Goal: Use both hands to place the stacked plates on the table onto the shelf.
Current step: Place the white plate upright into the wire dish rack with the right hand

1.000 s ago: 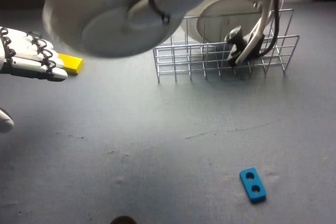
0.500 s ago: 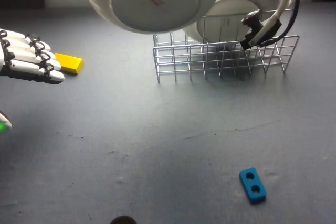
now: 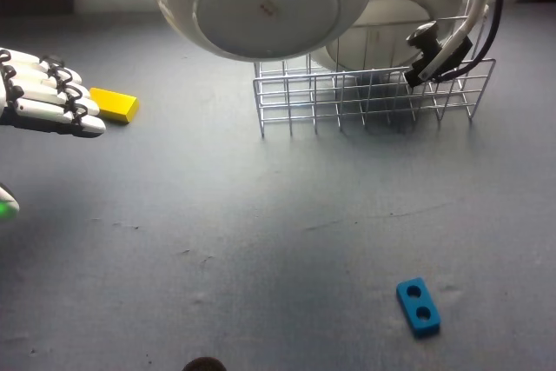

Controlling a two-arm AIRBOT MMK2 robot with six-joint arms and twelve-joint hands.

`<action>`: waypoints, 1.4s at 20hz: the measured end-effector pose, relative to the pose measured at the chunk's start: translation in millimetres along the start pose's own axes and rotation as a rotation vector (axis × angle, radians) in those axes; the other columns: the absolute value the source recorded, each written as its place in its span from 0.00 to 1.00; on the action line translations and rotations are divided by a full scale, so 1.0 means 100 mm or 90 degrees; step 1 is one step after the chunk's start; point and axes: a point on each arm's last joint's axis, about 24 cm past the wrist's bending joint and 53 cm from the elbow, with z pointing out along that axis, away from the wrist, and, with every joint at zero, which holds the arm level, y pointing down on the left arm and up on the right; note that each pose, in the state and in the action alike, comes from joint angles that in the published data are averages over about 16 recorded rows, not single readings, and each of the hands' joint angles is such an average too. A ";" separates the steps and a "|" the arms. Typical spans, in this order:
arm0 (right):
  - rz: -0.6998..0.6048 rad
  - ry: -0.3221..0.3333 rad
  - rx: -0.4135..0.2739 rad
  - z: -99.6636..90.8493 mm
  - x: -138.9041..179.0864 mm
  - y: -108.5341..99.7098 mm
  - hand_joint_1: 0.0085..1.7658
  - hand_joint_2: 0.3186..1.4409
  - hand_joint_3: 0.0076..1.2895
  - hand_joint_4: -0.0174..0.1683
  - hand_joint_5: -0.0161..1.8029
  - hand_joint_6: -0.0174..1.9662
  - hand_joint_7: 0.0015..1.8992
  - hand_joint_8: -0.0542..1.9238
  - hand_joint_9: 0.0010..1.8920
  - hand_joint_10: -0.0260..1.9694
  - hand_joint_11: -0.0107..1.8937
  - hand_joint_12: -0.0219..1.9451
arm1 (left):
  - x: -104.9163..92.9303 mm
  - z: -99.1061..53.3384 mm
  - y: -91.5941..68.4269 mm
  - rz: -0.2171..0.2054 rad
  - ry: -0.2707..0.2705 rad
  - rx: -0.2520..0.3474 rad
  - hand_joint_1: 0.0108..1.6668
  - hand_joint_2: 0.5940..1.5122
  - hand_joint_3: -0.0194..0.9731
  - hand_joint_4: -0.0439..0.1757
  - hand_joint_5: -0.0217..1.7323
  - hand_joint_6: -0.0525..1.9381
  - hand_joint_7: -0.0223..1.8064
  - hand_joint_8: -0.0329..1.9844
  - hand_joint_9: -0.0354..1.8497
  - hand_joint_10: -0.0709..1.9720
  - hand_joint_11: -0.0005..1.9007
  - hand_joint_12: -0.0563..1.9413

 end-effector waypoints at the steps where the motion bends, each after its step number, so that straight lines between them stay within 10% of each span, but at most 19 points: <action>1: 0.000 0.000 0.001 0.00 0.00 -0.01 0.71 0.56 0.01 0.20 0.57 0.42 0.60 0.37 0.68 0.02 0.42 0.58 | 0.00 0.00 0.00 0.000 0.000 0.000 0.00 0.57 0.04 0.22 0.02 0.04 0.02 0.02 0.03 0.04 0.01 0.03; 28: 0.013 -0.024 0.004 -0.06 -0.13 -0.05 0.71 0.58 0.01 0.20 0.59 0.41 0.61 0.37 0.68 0.02 0.40 0.60 | 0.03 0.02 0.02 0.002 0.006 -0.008 0.00 0.57 0.04 0.23 0.02 0.04 0.02 0.02 0.03 0.04 0.01 0.03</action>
